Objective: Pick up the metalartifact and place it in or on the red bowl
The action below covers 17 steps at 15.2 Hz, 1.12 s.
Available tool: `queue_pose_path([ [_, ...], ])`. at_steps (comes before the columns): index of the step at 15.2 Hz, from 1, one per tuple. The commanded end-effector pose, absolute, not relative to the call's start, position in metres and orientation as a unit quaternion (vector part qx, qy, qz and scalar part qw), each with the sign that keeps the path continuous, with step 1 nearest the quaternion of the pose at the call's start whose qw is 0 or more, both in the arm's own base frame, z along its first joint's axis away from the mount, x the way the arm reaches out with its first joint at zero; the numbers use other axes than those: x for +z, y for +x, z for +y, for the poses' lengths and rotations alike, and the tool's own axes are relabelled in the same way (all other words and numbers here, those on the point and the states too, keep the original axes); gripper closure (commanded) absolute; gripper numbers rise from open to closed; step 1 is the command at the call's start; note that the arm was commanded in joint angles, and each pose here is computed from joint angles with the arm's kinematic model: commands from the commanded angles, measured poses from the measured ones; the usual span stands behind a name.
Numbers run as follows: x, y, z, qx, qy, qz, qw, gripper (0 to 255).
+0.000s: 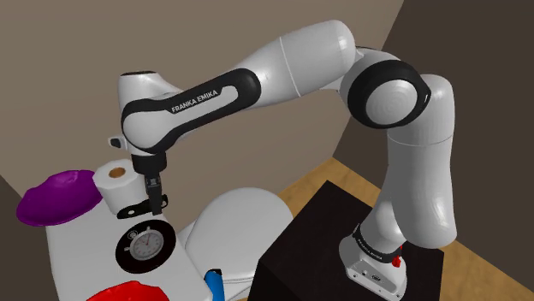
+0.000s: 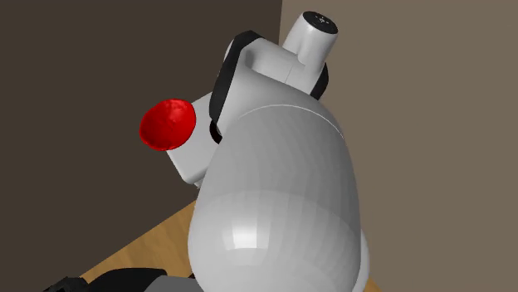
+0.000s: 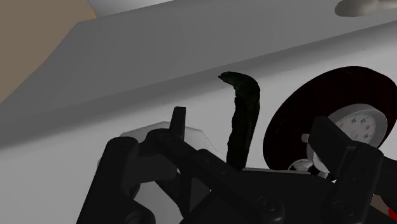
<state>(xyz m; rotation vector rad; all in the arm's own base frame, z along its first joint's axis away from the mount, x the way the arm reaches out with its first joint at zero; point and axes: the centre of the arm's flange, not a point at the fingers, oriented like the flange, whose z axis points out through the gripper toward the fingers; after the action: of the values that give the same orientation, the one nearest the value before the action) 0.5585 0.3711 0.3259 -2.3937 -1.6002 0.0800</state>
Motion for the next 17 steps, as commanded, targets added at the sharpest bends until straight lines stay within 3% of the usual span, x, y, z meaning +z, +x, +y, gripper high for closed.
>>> queue_pose_path([
  [1, 0.3153, 0.5575, 0.3743, 0.028, -0.824, -0.551, 0.130, 0],
  [9, 0.3124, 0.5569, 0.3749, 0.028, -0.824, -0.551, 0.130, 0],
  [10, 0.3122, 0.5568, 0.3750, 0.028, -0.824, -0.551, 0.130, 255],
  [17, 0.3123, 0.5573, 0.3749, 0.028, -0.824, -0.551, 0.130, 255],
])
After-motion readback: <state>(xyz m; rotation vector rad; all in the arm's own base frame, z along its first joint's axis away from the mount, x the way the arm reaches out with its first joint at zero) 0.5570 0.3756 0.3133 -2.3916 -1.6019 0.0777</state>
